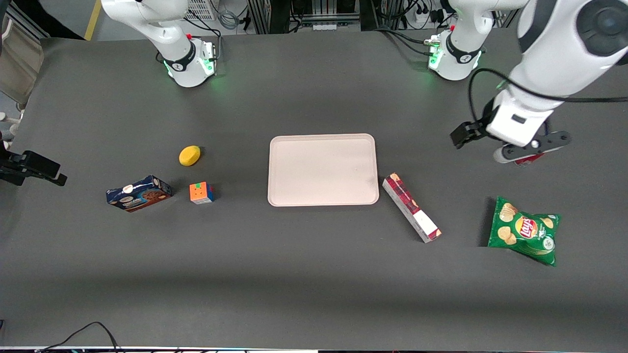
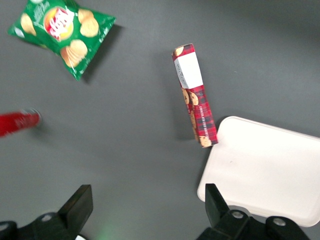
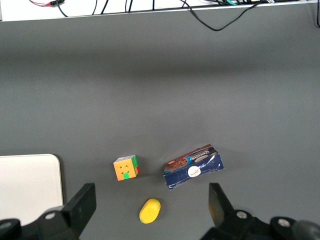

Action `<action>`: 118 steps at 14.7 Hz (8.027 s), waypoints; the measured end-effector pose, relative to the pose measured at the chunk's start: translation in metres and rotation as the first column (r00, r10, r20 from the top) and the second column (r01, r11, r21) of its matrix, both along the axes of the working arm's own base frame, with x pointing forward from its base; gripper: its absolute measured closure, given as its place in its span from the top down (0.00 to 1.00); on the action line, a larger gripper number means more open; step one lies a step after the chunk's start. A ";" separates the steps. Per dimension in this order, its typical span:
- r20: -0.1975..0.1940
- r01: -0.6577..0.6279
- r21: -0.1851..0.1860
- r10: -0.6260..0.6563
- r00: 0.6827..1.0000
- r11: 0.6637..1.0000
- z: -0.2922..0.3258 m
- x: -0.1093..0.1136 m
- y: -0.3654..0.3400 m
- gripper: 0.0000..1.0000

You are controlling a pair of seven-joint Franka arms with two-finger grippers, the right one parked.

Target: Place red cookie box on tray

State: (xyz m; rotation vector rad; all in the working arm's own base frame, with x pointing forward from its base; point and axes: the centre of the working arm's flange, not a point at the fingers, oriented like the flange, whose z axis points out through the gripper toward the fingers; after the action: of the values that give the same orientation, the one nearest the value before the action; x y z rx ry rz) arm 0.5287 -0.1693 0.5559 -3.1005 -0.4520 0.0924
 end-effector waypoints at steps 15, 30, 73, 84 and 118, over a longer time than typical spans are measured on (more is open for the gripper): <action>-0.004 -0.261 -0.051 0.261 0.965 0.964 -0.198 0.064 -0.068 1.00; -0.010 -0.233 -0.033 0.233 0.973 0.972 -0.327 0.051 -0.067 1.00; 0.006 0.357 -0.028 -0.357 0.934 0.934 -0.272 -0.090 -0.248 0.22; 0.026 0.304 0.004 -0.304 0.952 0.953 -0.324 -0.094 -0.238 0.22; -0.034 0.470 0.136 -0.470 0.882 0.872 -0.066 -0.002 -0.137 1.00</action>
State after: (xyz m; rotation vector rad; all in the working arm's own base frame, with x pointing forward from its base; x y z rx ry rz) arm 0.5270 -0.3059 0.4894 -2.9666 0.2952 0.0520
